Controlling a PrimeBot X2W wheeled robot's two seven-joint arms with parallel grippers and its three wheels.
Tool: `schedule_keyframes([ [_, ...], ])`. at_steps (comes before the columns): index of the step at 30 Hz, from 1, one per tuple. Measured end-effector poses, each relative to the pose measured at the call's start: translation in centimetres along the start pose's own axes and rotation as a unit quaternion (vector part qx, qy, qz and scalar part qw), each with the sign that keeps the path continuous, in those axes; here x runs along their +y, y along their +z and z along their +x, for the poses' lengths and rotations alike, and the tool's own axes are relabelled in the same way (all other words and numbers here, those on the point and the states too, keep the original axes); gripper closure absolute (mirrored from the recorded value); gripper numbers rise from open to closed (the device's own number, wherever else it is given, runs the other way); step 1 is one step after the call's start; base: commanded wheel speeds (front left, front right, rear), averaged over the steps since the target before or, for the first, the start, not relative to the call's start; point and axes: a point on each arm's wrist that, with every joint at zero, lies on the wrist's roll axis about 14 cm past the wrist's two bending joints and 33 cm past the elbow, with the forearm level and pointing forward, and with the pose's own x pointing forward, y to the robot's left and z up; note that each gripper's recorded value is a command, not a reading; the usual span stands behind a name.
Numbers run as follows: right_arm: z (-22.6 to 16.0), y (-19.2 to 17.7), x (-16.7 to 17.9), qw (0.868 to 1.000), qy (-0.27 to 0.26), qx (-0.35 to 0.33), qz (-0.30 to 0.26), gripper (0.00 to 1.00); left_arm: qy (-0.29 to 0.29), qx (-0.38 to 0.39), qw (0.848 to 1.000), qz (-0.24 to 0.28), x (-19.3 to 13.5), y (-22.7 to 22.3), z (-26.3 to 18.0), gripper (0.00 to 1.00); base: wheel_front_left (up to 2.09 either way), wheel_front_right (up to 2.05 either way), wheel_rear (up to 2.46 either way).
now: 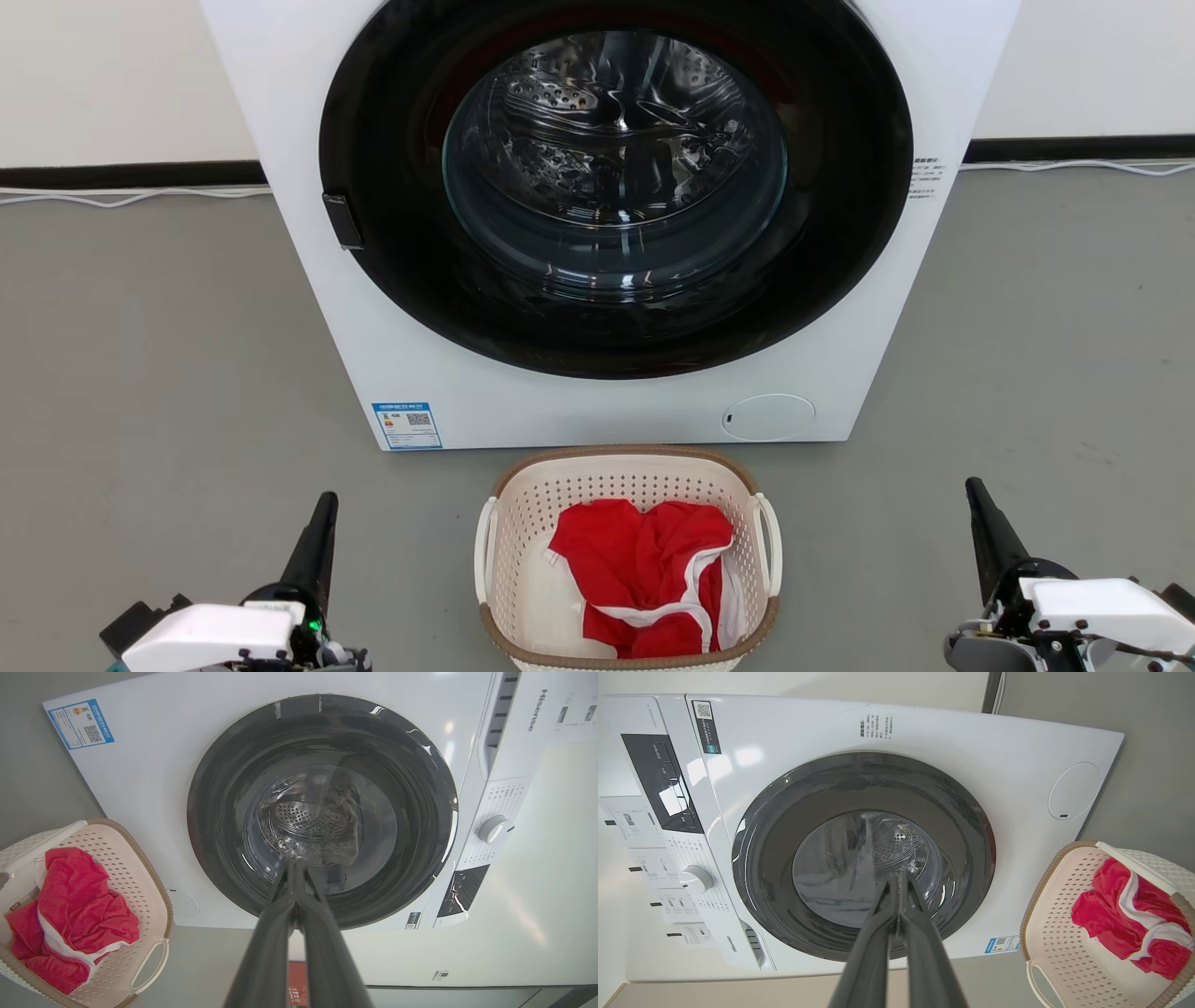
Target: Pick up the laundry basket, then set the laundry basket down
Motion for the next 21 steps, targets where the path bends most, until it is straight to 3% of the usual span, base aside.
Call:
schedule_keyframes([
  [8,0.35,-0.05,0.7,0.999,0.013,0.002,0.051,1.0,-0.015,-0.003,0.999,-0.037,-0.76,0.35,0.28,1.0,0.0,0.0,0.0],
  [21,0.5,-0.02,1.01,0.998,0.017,0.002,0.052,1.0,-0.018,-0.004,0.999,-0.041,-0.87,0.41,0.28,1.0,0.0,0.0,0.0],
])
